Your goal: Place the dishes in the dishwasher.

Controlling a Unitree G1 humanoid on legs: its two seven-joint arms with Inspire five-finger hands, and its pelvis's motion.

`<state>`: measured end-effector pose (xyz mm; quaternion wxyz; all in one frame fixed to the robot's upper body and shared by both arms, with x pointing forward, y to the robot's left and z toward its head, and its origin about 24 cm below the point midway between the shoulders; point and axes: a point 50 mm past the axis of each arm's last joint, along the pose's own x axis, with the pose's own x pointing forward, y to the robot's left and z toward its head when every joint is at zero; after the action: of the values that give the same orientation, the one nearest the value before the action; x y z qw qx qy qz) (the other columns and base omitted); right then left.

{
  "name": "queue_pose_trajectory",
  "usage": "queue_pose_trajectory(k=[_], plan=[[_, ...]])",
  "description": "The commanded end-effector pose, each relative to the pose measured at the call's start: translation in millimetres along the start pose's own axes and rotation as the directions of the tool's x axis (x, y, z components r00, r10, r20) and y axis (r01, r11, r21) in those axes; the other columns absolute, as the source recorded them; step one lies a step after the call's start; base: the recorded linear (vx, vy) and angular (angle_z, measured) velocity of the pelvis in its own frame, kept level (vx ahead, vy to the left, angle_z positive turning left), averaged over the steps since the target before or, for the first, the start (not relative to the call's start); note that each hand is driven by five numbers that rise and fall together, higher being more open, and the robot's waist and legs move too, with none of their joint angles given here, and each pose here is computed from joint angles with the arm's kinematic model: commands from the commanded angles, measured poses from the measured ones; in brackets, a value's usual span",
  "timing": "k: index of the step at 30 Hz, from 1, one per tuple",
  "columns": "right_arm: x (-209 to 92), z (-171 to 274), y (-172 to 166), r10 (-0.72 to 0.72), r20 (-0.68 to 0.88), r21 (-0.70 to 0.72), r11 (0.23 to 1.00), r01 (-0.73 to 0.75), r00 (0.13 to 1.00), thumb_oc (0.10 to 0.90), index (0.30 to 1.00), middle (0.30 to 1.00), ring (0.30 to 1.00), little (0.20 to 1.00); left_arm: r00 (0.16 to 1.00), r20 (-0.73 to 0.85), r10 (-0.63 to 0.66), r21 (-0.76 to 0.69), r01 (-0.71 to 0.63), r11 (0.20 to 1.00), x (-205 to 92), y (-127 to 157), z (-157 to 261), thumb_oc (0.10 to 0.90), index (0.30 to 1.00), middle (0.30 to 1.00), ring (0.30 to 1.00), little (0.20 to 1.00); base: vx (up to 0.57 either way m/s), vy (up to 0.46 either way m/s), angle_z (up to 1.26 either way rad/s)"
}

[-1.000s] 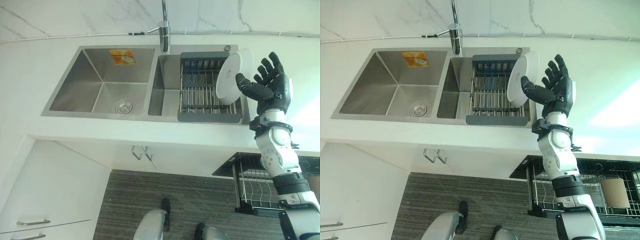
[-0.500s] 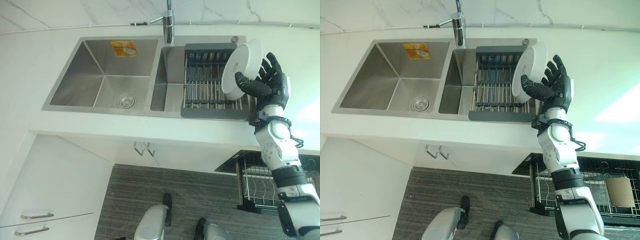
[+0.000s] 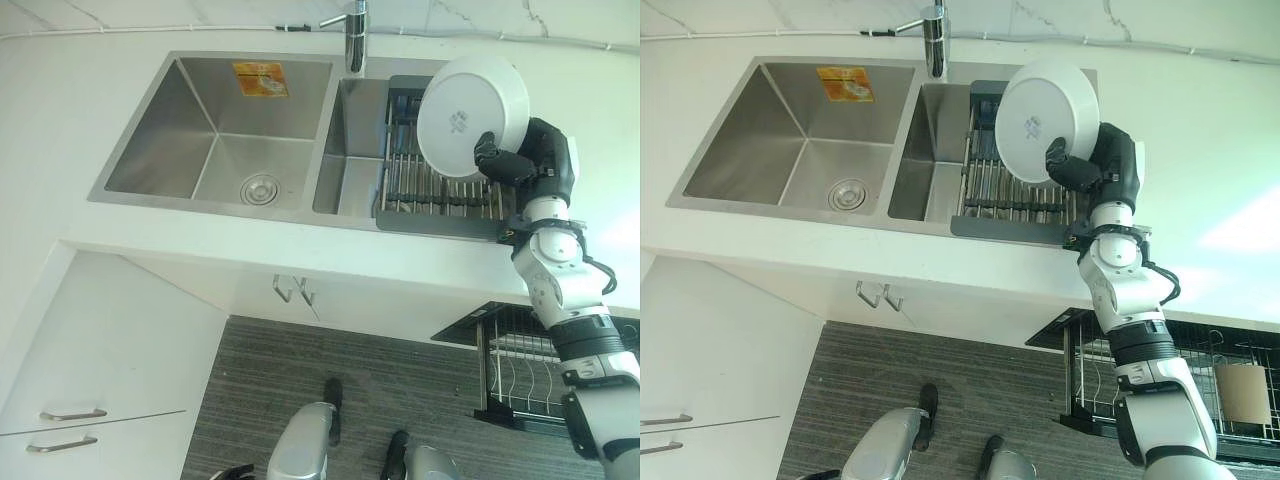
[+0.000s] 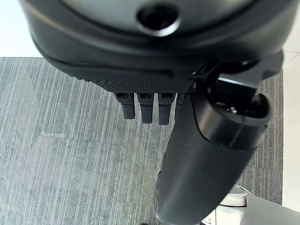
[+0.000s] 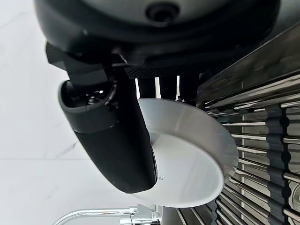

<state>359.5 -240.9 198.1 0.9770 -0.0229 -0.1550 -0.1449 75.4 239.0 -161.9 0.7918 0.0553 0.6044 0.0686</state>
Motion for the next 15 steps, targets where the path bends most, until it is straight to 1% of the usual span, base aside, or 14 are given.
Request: queue_pose_trajectory(k=[1,4,9,11,15], plan=[[16,70,-14,-0.082,0.293,-0.009,0.996,0.089,0.953,0.400,0.300,0.300,0.300,0.300,0.997,-0.071,0.032,0.037,-0.030,0.999,-2,13,-20,0.800,0.900,0.900,0.900,0.900,-0.05,0.007,0.00],[10,79,-9,-0.070,0.378,0.034,0.998,0.061,0.923,0.400,0.300,0.300,0.300,0.300,0.997,-0.068,0.034,0.031,-0.032,0.999,-2,13,-20,0.800,0.900,0.900,0.900,0.900,-0.05,0.000,0.00],[-9,88,10,-0.016,0.504,0.107,0.993,-0.044,0.863,0.400,0.300,0.300,0.300,0.300,0.997,-0.068,0.042,0.025,-0.040,0.999,-3,11,-23,0.800,0.900,0.900,0.900,0.900,-0.04,-0.011,-0.03],[-21,89,21,0.025,0.545,0.129,0.985,-0.114,0.838,0.400,0.300,0.300,0.300,0.300,0.997,-0.066,0.047,0.026,-0.045,0.999,-3,11,-24,0.800,0.900,0.900,0.900,0.900,-0.07,-0.023,-0.18],[-46,89,29,0.041,0.603,0.219,0.952,-0.214,0.796,0.400,0.300,0.300,0.300,0.300,0.997,-0.068,0.046,0.023,-0.044,0.999,-3,8,-26,0.800,0.900,0.900,0.900,0.900,-0.07,0.003,-0.18]])
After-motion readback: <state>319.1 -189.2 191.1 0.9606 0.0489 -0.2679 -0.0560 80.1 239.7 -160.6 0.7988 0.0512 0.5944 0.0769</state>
